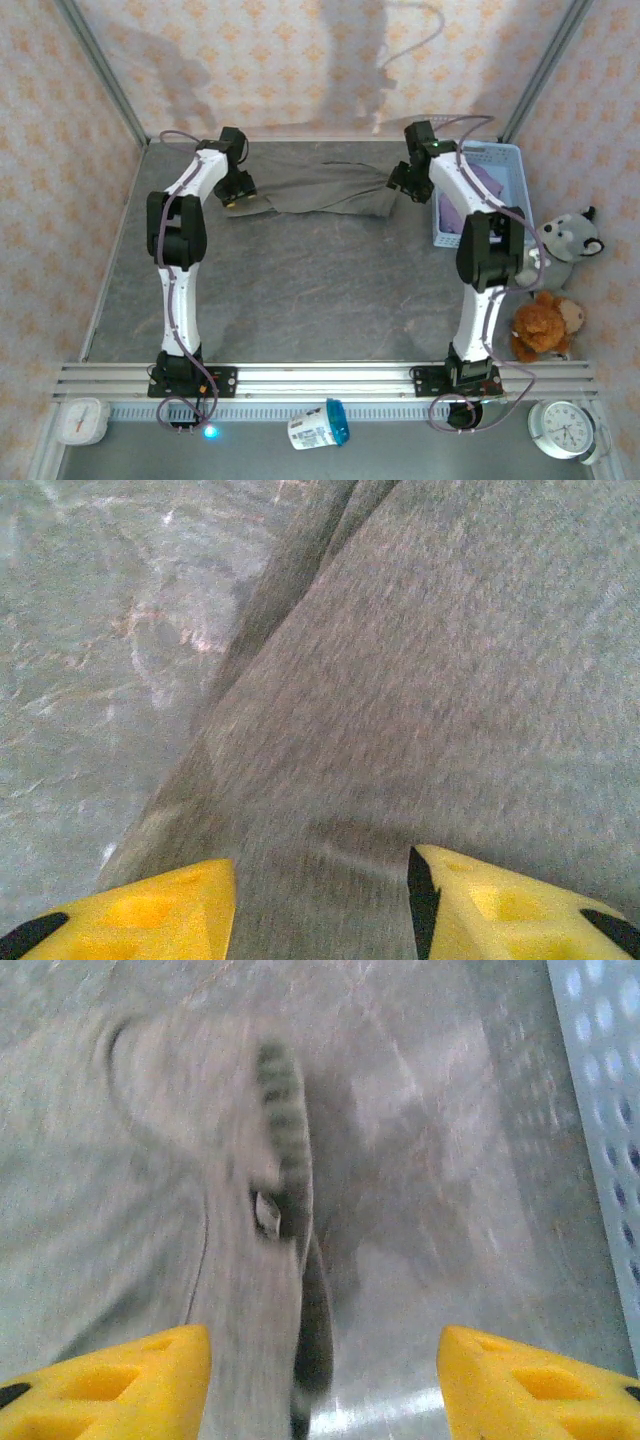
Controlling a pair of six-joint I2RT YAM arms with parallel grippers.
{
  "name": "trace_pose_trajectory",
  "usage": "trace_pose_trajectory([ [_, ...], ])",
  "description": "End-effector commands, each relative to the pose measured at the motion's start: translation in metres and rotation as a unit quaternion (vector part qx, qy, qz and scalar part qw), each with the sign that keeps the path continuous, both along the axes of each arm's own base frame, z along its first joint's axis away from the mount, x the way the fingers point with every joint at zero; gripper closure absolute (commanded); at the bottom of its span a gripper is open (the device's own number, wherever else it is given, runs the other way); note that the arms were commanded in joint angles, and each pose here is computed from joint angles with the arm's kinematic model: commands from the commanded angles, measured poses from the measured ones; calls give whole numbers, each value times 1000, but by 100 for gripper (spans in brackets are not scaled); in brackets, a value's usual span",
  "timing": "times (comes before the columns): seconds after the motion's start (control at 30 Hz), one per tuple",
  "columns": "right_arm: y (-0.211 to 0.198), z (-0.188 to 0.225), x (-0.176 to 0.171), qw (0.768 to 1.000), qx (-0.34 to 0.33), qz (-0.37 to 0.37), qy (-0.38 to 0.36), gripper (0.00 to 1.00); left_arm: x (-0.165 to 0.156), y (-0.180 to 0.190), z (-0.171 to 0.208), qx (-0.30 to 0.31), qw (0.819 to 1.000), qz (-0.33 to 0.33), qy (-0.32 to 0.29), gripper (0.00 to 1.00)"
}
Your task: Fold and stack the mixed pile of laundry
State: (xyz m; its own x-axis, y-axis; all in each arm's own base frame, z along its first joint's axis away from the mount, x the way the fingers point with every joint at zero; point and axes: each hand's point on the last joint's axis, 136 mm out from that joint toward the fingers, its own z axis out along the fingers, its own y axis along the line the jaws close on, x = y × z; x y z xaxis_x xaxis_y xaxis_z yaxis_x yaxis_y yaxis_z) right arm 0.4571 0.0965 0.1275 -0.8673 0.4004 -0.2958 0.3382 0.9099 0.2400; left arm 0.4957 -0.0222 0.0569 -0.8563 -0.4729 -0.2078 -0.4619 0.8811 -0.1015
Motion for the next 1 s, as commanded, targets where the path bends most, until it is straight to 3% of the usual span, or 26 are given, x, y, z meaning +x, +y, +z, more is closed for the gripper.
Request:
trace_pose_trajectory([
  [0.0, 15, -10, -19, 1000, 19, 24, 3, 39, -14, 4, 38, -9, 999, 17, -27, 51],
  [0.1, 31, -20, -24, 999, 32, 42, 0, 39, -23, 8, 32, -13, 999, 34, -24, 50],
  [0.27, 44, -33, -7, 998, 44, 52, -12, 40, -24, 8, 19, -47, 994, 91, -36, 36],
  [0.4, 44, -47, 9, 998, 24, 58, -5, 44, -17, 10, 6, -55, 989, 131, -45, 36],
  [0.57, 40, -55, 15, 998, 4, 64, 1, 69, -11, 14, -15, -55, 982, 175, -40, 42],
  [0.7, 35, -54, 8, 997, -11, 76, 6, 86, -6, 13, -25, -62, 979, 192, -41, 55],
  [0.8, 27, -54, 1, 996, -32, 83, 15, 92, -5, 11, -28, -63, 980, 188, -35, 67],
  [0.97, 10, -53, -11, 992, -76, 90, 36, 100, -16, 20, -33, -27, 986, 165, -14, 100],
])
